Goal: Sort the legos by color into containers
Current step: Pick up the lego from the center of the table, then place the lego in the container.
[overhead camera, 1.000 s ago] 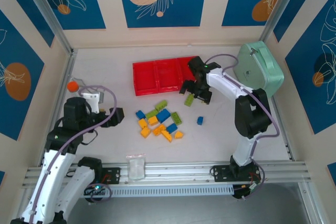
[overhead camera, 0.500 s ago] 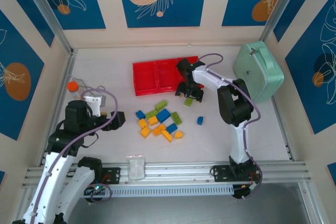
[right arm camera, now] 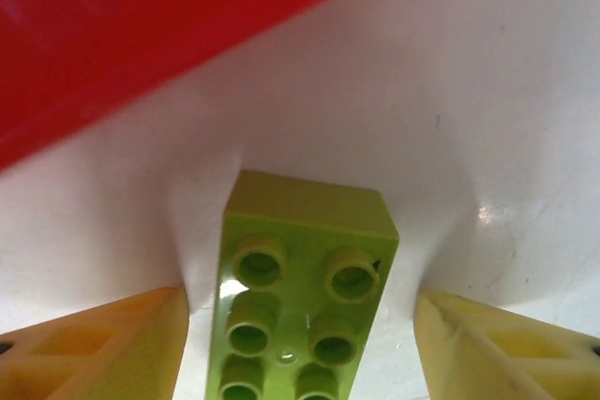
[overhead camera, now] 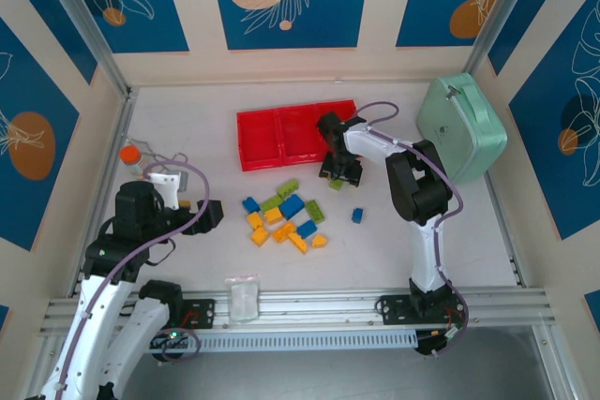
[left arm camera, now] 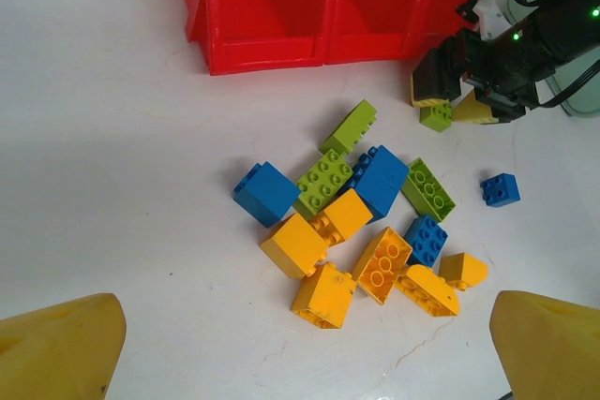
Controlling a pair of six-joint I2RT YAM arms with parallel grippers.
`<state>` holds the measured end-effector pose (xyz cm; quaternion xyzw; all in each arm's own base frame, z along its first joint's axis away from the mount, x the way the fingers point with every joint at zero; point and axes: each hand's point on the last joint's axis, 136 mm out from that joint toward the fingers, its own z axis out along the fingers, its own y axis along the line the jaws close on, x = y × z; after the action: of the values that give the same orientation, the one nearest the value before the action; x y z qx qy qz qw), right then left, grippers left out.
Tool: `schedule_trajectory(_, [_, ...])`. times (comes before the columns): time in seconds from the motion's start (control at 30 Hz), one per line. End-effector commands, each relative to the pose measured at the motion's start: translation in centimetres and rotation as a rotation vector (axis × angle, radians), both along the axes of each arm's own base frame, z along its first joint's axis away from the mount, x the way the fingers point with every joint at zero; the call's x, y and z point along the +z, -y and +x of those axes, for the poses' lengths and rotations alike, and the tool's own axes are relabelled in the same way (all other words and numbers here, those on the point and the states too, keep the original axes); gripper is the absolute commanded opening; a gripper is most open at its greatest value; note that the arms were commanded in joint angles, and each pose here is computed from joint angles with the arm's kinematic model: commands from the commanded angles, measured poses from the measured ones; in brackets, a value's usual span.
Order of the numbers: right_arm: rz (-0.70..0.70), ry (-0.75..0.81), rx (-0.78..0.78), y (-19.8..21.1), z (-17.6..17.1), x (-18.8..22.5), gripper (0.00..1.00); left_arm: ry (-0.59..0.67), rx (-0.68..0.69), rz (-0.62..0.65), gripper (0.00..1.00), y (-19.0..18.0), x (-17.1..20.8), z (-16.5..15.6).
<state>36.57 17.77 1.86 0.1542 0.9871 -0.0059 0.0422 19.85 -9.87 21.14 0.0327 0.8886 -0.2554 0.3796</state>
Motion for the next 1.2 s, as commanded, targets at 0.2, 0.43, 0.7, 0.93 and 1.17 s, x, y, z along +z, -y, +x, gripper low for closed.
schedule_trajectory(0.2, [0.005, 0.02, 0.032, 0.3, -0.2, 0.4, 0.46, 0.02, 0.007, 0.02, 0.99, -0.2, -0.1, 0.1])
schedule_trajectory(0.43, [0.022, 0.071, 0.083, 0.0, -0.9, 3.2, 0.3, 0.017, 0.01, 0.023, 0.99, -0.3, -0.3, 0.2])
schedule_trajectory(0.7, [0.009, 0.278, 0.275, -0.8, 0.3, 11.9, 0.29, 0.016, 0.004, 0.022, 0.99, -0.2, -0.3, 0.2])
schedule_trajectory(0.93, [0.013, 0.466, 0.532, -0.5, 6.5, 15.5, 0.29, 0.015, 0.013, 0.025, 0.99, -0.3, -0.3, 0.3])
schedule_trajectory(1.17, [0.157, 0.489, 0.639, -1.2, 10.6, 13.5, 0.31, 0.022, 0.025, 0.034, 0.99, -0.6, -0.3, 0.3])
